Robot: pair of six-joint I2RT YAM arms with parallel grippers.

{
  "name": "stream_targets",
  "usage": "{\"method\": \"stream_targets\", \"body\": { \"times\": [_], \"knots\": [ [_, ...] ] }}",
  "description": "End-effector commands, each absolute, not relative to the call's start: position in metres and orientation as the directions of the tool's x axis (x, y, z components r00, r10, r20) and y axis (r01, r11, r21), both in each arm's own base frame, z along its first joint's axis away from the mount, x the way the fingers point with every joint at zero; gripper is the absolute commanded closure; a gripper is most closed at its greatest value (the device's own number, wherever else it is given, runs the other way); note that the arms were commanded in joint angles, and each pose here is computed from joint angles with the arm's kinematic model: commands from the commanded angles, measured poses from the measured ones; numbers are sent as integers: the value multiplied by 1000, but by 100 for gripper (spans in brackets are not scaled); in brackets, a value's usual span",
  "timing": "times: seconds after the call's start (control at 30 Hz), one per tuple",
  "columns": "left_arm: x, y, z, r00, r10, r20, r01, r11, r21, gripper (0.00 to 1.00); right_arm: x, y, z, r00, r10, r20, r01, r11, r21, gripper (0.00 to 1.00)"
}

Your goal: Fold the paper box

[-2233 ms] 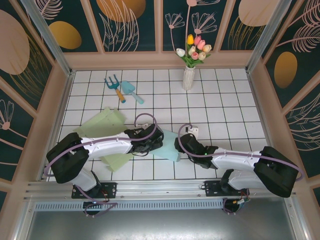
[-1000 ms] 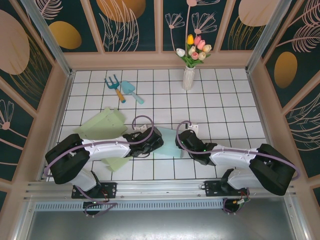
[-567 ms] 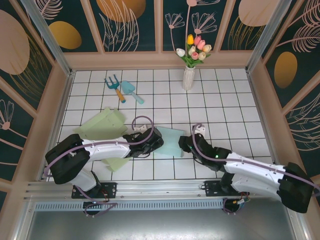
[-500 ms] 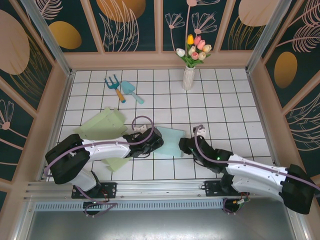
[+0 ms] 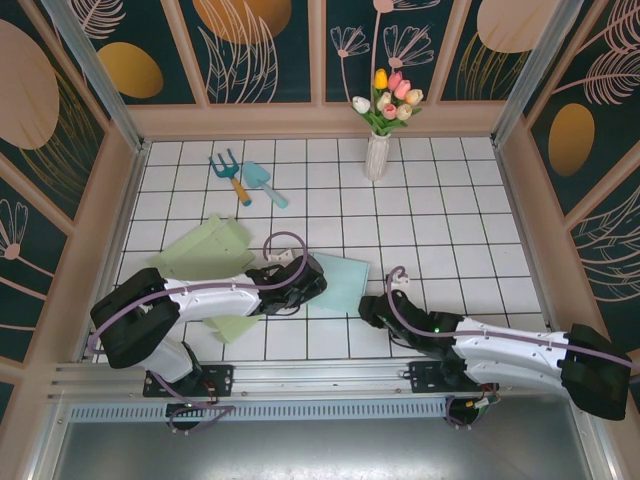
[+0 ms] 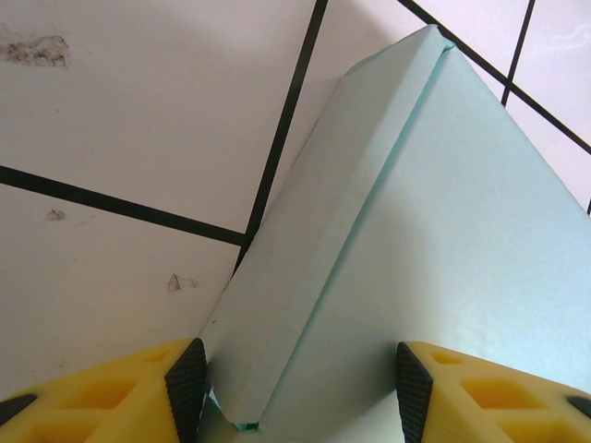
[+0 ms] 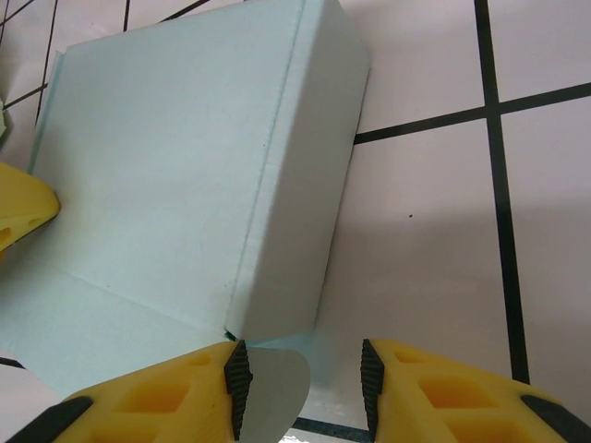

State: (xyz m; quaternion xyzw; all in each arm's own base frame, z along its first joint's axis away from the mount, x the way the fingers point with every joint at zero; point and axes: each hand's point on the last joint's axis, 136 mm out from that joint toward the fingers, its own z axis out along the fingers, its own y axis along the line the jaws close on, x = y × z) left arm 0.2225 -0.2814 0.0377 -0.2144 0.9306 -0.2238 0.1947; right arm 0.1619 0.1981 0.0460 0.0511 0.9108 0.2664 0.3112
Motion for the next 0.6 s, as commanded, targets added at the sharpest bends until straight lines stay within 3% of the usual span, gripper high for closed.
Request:
{"method": "stream_targets", "body": {
  "times": [0.0, 0.57],
  "knots": [
    [207, -246, 7, -837, -472, -277, -368, 860, -354, 43, 154, 217, 54, -821, 275, -500, -99, 794, 600, 58],
    [208, -247, 9, -833, -474, -284, -368, 859, -356, 43, 148, 229, 64, -806, 279, -522, -119, 787, 605, 58]
  ]
}}
